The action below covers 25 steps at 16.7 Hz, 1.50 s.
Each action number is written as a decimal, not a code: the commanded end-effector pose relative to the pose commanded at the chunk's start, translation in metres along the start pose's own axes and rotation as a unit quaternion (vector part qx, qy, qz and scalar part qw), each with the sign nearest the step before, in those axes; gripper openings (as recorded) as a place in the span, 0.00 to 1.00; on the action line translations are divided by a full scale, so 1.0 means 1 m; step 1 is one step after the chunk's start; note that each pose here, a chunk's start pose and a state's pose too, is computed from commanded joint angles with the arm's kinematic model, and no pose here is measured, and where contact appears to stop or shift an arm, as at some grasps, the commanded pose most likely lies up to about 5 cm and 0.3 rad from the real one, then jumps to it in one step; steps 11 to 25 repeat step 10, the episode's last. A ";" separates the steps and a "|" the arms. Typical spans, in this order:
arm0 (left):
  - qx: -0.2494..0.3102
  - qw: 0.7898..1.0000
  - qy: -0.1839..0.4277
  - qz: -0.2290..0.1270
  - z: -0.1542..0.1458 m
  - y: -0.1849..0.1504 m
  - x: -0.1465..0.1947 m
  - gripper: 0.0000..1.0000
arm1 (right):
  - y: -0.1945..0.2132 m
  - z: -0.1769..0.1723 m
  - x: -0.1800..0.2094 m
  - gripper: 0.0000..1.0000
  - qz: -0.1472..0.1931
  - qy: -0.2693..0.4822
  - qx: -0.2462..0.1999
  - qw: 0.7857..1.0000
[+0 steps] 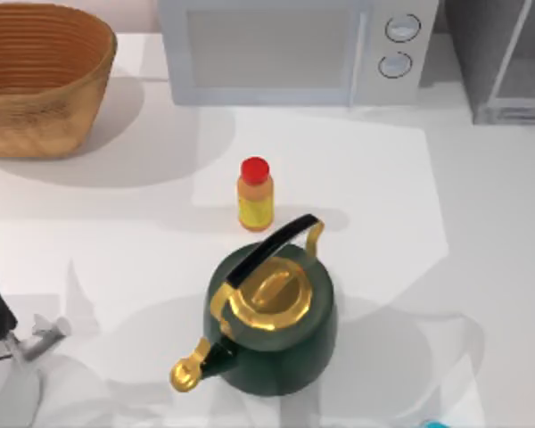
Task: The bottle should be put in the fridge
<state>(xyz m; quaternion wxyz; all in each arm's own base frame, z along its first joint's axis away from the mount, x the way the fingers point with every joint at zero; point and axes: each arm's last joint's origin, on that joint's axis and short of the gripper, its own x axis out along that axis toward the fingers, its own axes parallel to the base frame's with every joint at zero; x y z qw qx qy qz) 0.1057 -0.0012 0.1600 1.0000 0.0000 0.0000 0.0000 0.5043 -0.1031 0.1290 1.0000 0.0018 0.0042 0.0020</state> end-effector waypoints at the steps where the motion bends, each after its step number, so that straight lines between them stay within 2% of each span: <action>1: 0.000 1.000 0.000 0.000 0.000 0.000 0.000 1.00 | 0.000 0.000 0.000 0.76 0.000 0.000 0.000 1.000; 4: 0.000 1.000 0.000 0.000 0.000 0.000 0.000 1.00 | 0.000 0.000 0.000 0.98 0.000 0.000 0.000 1.000; 5: 0.000 1.000 0.000 0.000 0.000 0.000 0.000 1.00 | 0.000 0.000 0.000 1.00 0.000 0.000 0.000 1.000; 25: 0.000 1.000 0.000 0.000 0.000 0.000 0.000 1.00 | 0.000 0.000 0.000 1.00 0.000 0.000 0.000 1.000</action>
